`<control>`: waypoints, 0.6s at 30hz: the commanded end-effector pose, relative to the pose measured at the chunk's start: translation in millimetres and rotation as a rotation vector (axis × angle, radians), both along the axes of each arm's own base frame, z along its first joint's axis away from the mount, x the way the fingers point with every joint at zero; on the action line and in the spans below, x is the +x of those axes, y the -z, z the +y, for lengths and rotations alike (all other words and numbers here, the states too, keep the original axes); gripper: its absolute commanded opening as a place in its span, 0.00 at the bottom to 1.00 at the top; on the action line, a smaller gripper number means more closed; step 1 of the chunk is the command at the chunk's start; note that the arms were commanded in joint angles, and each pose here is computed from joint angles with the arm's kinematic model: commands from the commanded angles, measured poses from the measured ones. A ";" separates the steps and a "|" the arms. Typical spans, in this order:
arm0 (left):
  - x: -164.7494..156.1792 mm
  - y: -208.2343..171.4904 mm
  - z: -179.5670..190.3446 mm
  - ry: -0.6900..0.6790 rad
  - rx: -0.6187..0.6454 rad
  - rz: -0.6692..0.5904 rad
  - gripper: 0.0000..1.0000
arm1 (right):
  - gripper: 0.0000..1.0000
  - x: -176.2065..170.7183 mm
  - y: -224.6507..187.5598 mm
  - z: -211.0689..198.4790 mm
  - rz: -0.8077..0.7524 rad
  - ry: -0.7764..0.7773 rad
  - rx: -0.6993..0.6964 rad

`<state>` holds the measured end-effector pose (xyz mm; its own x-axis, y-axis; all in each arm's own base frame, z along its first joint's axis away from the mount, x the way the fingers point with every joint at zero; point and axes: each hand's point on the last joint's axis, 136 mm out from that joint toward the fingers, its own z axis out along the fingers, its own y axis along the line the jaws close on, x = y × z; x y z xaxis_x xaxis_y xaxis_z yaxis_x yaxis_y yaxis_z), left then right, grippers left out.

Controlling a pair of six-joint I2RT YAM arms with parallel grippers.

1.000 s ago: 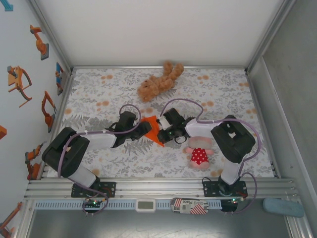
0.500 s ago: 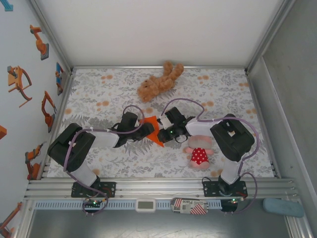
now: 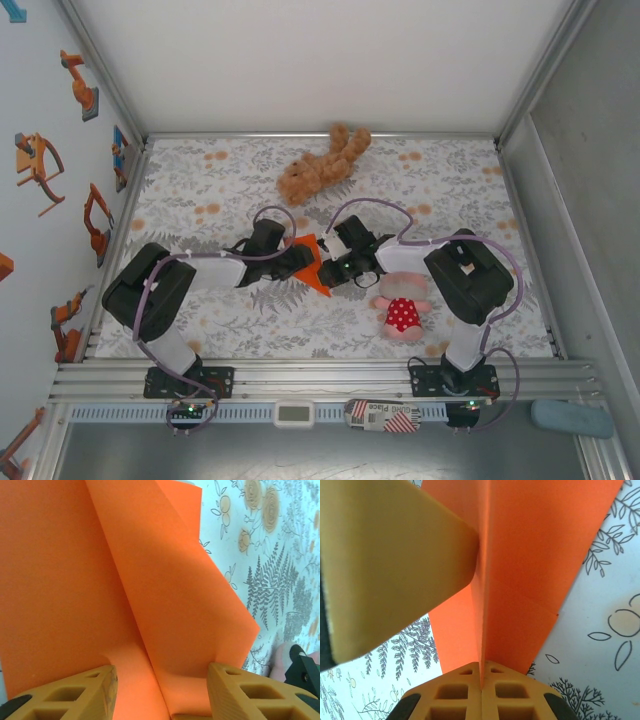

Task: Fold a paper plane with a square sheet of paper (pick it up from the middle)
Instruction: Fourth fold the wing at the center of the table.

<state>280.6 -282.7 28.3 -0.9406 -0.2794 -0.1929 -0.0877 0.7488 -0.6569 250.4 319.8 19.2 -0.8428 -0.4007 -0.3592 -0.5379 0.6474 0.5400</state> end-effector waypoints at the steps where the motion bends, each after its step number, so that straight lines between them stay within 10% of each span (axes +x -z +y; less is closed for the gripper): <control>1: -15.1 28.1 21.2 -0.009 0.154 0.099 0.50 | 0.08 -3.1 -2.3 -1.3 0.036 0.005 0.016; 18: -20.4 44.9 28.0 -0.010 0.244 0.187 0.48 | 0.30 8.5 -34.9 -7.1 0.001 0.124 0.127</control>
